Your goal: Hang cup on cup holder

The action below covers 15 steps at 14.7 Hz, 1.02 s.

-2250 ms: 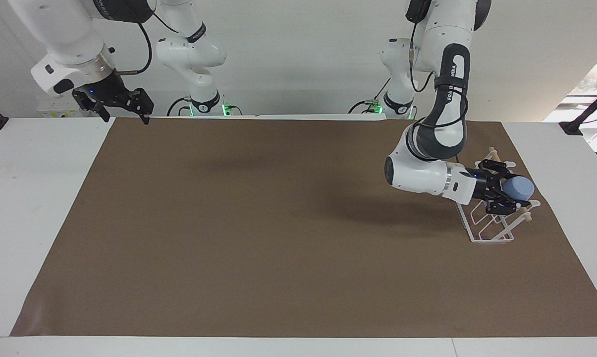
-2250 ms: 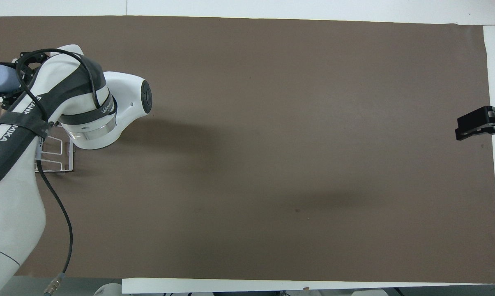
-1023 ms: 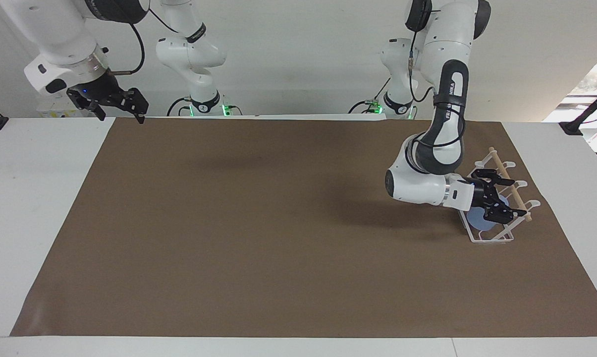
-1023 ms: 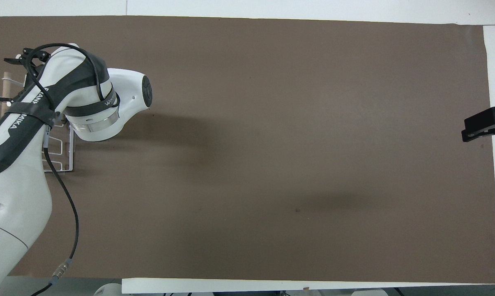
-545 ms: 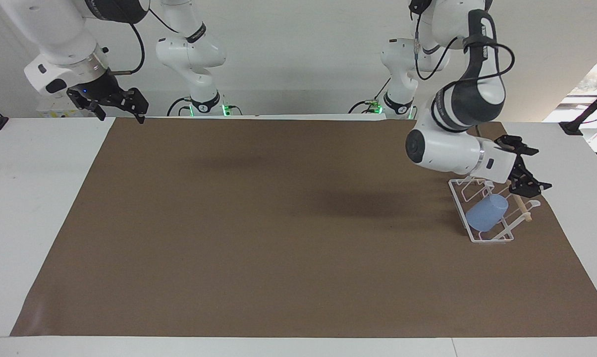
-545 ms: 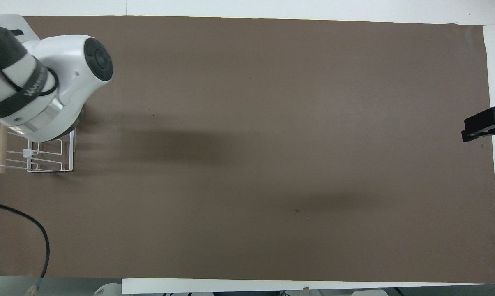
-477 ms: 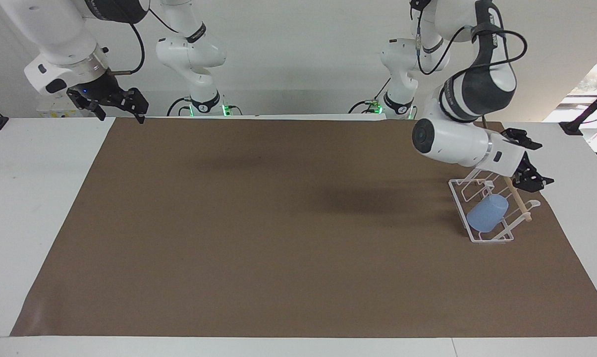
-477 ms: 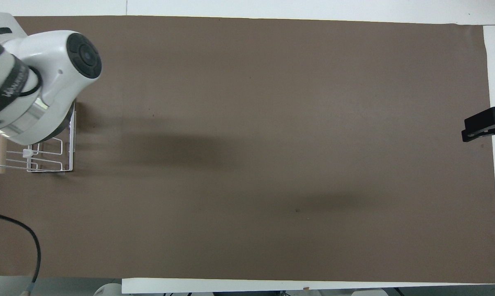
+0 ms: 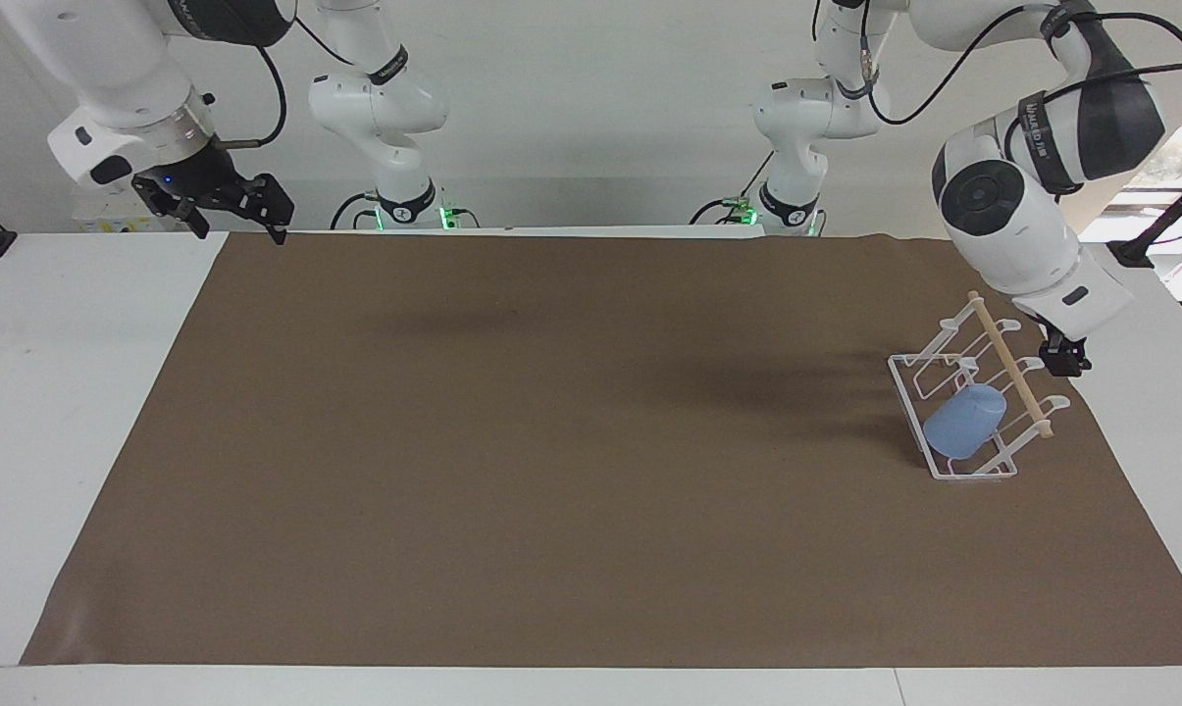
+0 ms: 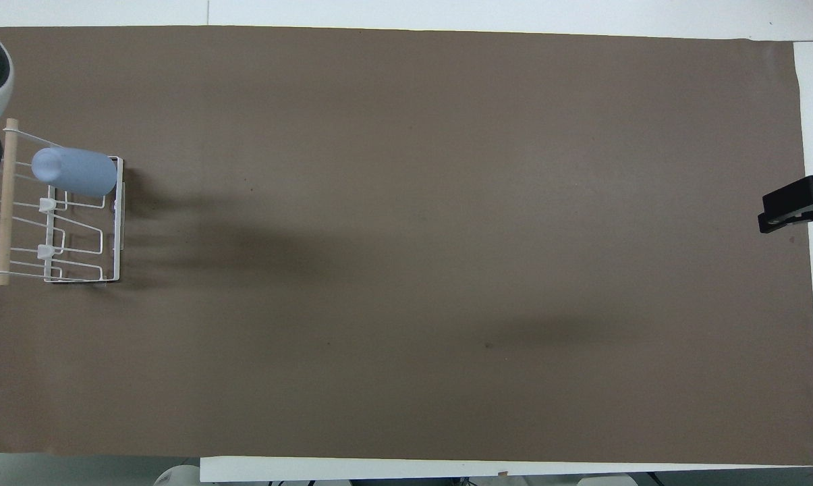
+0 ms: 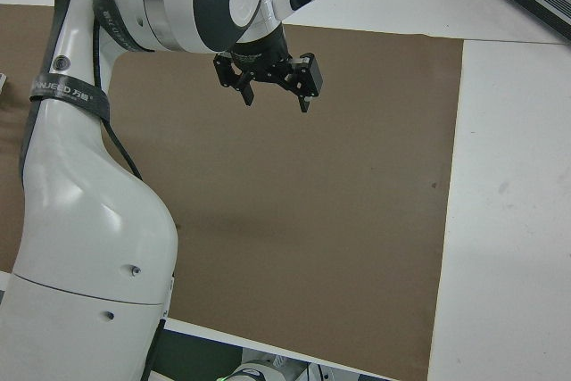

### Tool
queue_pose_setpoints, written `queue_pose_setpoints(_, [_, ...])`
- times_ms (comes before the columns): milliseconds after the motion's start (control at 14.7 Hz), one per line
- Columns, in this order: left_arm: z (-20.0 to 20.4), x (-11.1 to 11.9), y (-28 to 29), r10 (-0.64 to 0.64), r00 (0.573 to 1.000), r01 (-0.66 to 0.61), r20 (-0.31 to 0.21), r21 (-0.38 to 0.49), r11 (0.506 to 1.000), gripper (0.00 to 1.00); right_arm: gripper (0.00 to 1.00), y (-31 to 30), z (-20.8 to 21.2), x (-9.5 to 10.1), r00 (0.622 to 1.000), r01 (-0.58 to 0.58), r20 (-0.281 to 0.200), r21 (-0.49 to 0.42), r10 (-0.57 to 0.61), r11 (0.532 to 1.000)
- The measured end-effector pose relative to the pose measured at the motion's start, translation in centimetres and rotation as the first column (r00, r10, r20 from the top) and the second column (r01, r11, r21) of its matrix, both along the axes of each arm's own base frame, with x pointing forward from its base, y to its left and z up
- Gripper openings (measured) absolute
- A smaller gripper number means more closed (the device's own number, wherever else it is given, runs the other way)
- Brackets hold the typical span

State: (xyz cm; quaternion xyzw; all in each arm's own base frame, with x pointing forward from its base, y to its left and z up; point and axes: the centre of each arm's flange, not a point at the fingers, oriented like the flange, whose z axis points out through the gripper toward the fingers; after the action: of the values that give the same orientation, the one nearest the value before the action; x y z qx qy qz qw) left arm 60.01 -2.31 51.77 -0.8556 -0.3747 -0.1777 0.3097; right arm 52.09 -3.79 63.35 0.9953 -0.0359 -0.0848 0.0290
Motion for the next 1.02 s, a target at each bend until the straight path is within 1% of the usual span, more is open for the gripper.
queue_pose_setpoints(68, [-0.3,0.0,-0.4,-0.07,0.996,0.065,-0.059,-0.076,0.995,1.0,1.0,0.0,0.0,0.0,1.0,0.0,0.0,0.0,0.0,1.0])
queue_pose_setpoints(136, [-0.3,-0.2,-1.0,-0.155,0.981,0.136,-0.114,-0.159,0.978,1.0,1.0,0.0,0.0,0.0,1.0,0.0,0.0,0.0,0.0,1.0])
queue_pose_setpoints(205, [-0.2,-0.5,-1.7,-0.245,0.957,0.203,-0.158,-0.243,0.949,1.0,1.0,0.0,0.0,0.0,1.0,0.0,0.0,0.0,0.0,1.0])
queue_pose_setpoints(273, [0.2,-0.8,-2.1,-0.333,0.925,0.262,-0.182,-0.329,0.907,1.0,1.0,0.0,0.0,0.0,1.0,0.0,0.0,0.0,0.0,1.0])
queue_pose_setpoints(341, [0.6,-1.2,-2.3,-0.404,0.895,0.305,-0.187,-0.405,0.862,1.0,1.0,0.0,0.0,0.0,1.0,0.0,0.0,0.0,0.0,1.0])
queue_pose_setpoints(477, [1.6,-2.3,-2.4,-0.523,0.831,0.362,-0.19,-0.529,0.767,1.0,1.0,0.0,0.0,0.0,1.0,0.0,0.0,0.0,0.0,1.0])
queue_pose_setpoints(614, [2.4,-3.8,-3.0,-0.646,0.74,0.406,-0.188,-0.641,0.652,1.0,1.0,0.0,0.0,0.0,1.0,0.0,0.0,0.0,0.0,1.0])
queue_pose_setpoints(750, [3.1,-4.7,-3.5,-0.747,0.642,0.452,-0.173,-0.701,0.551,1.0,1.0,0.0,0.0,0.0,1.0,0.0,0.0,0.0,0.0,1.0])
queue_pose_setpoints(818, [3.4,-4.9,-3.6,-0.782,0.603,0.474,-0.157,-0.718,0.51,1.0,1.0,0.0,0.0,0.0,1.0,0.0,0.0,0.0,0.0,1.0])
queue_pose_setpoints(886, [3.8,-4.9,-3.8,-0.807,0.574,0.496,-0.14,-0.725,0.479,1.0,1.0,0.0,0.0,0.0,1.0,0.0,0.0,0.0,0.0,1.0])
queue_pose_setpoints(1023, [4.9,-4.7,-4.0,-0.829,0.547,0.523,-0.118,-0.725,0.449,1.0,1.0,0.0,0.0,0.0,1.0,0.0,0.0,0.0,0.0,1.0])
